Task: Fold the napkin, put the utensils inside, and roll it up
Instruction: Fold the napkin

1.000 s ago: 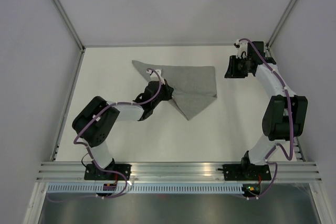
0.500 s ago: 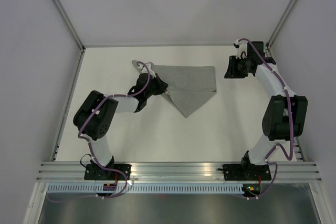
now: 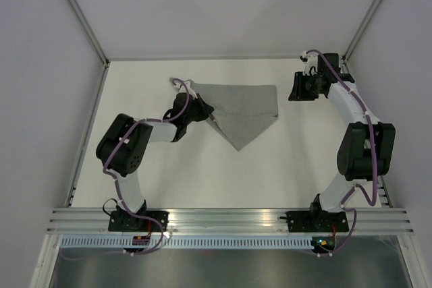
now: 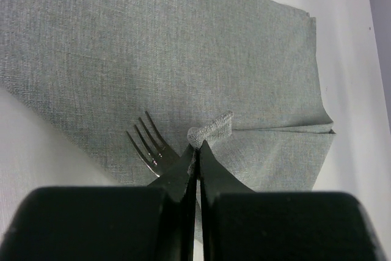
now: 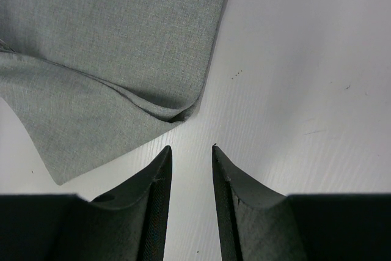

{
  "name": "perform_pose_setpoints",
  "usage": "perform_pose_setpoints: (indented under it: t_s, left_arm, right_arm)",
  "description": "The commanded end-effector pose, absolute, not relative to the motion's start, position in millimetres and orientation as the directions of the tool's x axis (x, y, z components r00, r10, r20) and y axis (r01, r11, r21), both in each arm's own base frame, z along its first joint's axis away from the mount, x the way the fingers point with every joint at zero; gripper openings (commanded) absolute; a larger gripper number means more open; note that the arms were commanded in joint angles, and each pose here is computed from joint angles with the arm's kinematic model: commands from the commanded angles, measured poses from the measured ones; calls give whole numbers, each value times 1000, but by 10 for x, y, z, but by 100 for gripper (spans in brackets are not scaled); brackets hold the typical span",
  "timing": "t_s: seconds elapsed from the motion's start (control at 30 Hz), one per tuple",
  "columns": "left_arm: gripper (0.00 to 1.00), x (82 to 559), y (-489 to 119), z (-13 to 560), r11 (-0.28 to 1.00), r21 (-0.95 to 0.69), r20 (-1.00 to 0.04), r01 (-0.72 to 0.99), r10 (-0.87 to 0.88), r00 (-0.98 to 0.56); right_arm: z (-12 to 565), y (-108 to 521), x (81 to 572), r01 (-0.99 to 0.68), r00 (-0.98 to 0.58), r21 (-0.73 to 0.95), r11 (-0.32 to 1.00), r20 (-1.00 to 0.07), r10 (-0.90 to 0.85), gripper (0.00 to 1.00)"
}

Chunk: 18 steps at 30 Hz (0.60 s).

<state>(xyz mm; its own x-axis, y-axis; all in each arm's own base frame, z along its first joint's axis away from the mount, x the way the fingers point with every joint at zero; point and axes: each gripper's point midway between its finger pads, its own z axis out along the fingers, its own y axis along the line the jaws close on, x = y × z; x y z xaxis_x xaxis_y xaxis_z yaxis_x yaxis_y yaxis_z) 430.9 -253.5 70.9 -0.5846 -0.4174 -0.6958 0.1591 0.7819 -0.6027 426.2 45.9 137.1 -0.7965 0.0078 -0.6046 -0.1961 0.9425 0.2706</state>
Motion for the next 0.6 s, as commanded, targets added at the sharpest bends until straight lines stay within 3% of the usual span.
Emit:
perform_pose_setpoints:
  t_s: [0.0, 0.2, 0.33, 0.57]
  left_arm:
    - [4, 4427, -2554, 772, 747, -649, -668, 147, -465, -581]
    - [7, 4448, -2544, 679, 734, -665, -643, 133, -474, -601]
    - [22, 4456, -2523, 692, 734, -667, -643, 128, -480, -596]
    - [39, 4485, -2325, 809, 742, -664, -656, 99, -513, -554]
  right_arm:
    - [1400, 503, 4295, -211, -794, 279, 937, -608, 2, 38]
    - [1379, 496, 4294, -209, -798, 279, 937, -603, 1, 38]
    - [1363, 499, 4284, -211, -801, 278, 937, -599, -3, 38]
    - [1357, 501, 4272, -212, -802, 279, 937, -597, -4, 38]
